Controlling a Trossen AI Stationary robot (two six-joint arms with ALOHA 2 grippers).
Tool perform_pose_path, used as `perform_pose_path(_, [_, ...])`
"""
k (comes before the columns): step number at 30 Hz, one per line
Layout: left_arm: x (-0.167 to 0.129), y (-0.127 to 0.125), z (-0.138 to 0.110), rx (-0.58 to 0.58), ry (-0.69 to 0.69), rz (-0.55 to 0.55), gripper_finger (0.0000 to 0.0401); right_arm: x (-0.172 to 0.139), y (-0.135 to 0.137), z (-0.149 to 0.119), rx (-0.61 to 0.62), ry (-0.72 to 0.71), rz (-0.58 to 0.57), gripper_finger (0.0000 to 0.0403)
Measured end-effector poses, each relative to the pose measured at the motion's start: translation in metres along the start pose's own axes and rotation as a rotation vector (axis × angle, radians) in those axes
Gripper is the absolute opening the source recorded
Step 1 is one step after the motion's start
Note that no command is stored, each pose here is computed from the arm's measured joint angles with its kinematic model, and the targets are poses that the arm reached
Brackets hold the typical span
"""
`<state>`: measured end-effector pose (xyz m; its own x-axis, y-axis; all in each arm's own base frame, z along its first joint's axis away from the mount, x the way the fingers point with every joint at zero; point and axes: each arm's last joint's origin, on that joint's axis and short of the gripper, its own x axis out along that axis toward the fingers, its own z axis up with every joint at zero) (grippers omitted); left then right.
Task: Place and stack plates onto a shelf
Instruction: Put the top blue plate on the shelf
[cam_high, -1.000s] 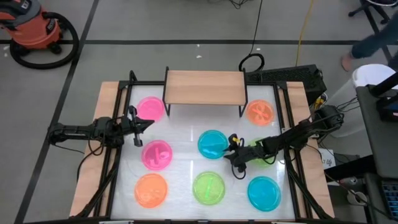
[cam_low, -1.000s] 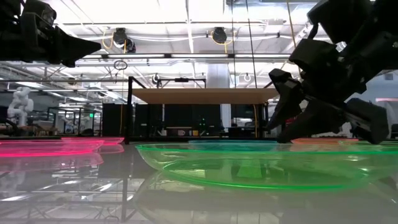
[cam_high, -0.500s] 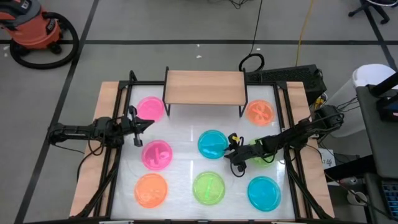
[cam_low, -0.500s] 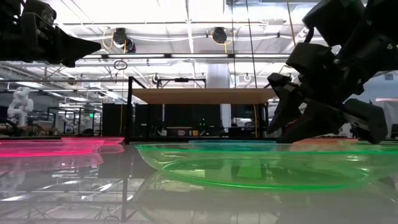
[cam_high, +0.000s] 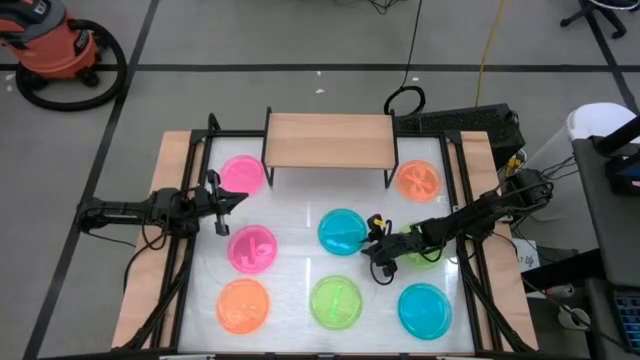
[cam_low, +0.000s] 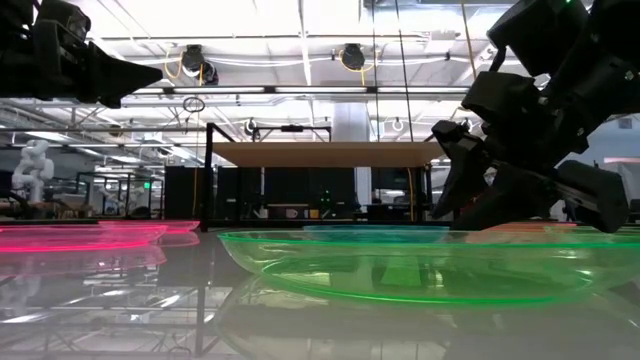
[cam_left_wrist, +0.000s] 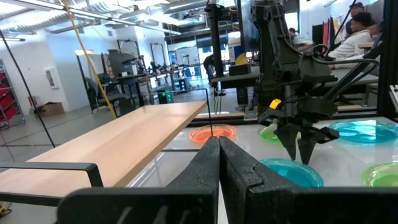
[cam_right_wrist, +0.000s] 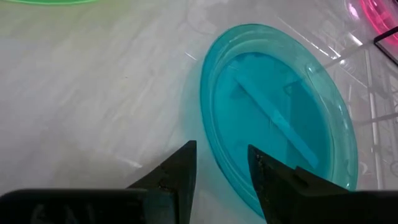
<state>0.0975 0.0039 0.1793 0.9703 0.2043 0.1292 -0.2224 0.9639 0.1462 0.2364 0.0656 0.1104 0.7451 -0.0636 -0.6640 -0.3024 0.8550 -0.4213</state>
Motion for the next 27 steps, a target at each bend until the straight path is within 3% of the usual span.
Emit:
perform_pose_path(21, [0.000, 0.000, 0.000, 0.000, 0.000, 0.001, 0.0004, 0.023, 0.002, -0.008, 0.026, 0.005, -0.057, 0.0125])
perform_pose_path(27, [0.000, 0.000, 0.000, 0.000, 0.000, 0.000, 0.0004, 0.022, 0.002, -0.008, 0.010, 0.002, -0.043, 0.0078])
